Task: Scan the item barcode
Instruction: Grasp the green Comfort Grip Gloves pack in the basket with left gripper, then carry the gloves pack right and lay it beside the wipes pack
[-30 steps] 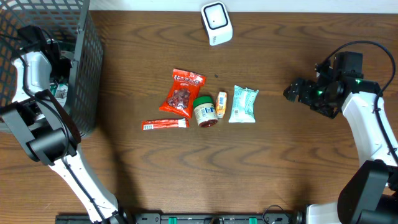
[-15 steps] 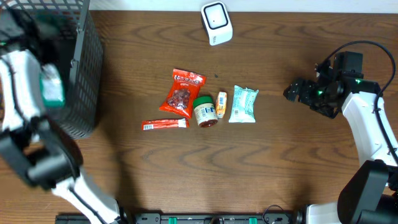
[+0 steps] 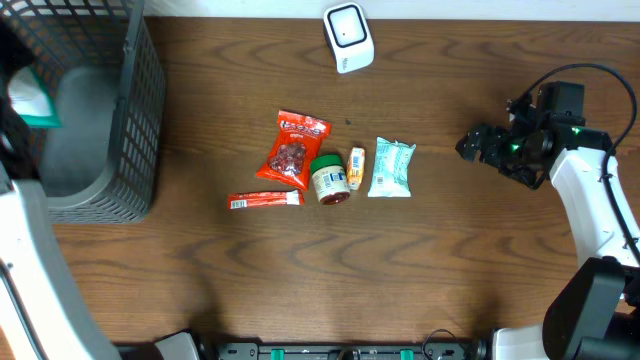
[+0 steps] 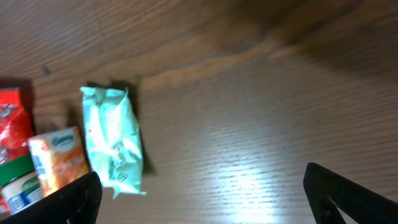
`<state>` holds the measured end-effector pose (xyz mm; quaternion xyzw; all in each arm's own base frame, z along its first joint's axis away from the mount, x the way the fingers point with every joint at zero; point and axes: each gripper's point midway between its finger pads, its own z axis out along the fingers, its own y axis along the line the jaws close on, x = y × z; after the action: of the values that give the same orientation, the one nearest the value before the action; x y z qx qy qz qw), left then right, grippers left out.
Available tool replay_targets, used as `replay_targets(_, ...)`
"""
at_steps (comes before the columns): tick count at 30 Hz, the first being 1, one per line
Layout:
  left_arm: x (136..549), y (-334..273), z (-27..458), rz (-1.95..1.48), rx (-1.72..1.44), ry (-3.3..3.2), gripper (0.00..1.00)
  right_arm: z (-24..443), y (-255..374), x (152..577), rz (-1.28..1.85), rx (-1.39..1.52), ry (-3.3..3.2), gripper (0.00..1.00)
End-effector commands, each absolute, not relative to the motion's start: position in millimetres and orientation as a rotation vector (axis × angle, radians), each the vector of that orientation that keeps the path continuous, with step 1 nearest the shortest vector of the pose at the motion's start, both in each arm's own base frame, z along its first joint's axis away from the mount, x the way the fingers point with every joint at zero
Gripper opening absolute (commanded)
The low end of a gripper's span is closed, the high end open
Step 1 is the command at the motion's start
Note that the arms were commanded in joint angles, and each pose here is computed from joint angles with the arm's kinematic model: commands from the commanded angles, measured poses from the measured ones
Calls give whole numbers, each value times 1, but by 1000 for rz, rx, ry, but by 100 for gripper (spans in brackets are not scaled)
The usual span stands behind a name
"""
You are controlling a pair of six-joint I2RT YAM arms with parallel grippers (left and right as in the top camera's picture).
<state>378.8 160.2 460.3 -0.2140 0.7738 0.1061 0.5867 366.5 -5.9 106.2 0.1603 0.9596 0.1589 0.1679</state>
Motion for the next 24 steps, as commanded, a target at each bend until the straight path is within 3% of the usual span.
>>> replay_targets(1,374,100,476,23,-469,1779,7,130,-1,377,549,427,2682,99)
replay_targets(5,380,24,451,-186,-416,1902,7,156,-18,376,537,462,2674,99)
replay_targets(14,383,-184,336,-570,-256,2363,7,211,-82,368,467,632,2593,99)
replay_targets(20,384,-320,264,-692,-113,2475,7,213,-113,351,468,772,2570,99)
replay_targets(24,384,-378,221,-717,-142,2484,7,210,-119,341,460,776,2594,99)
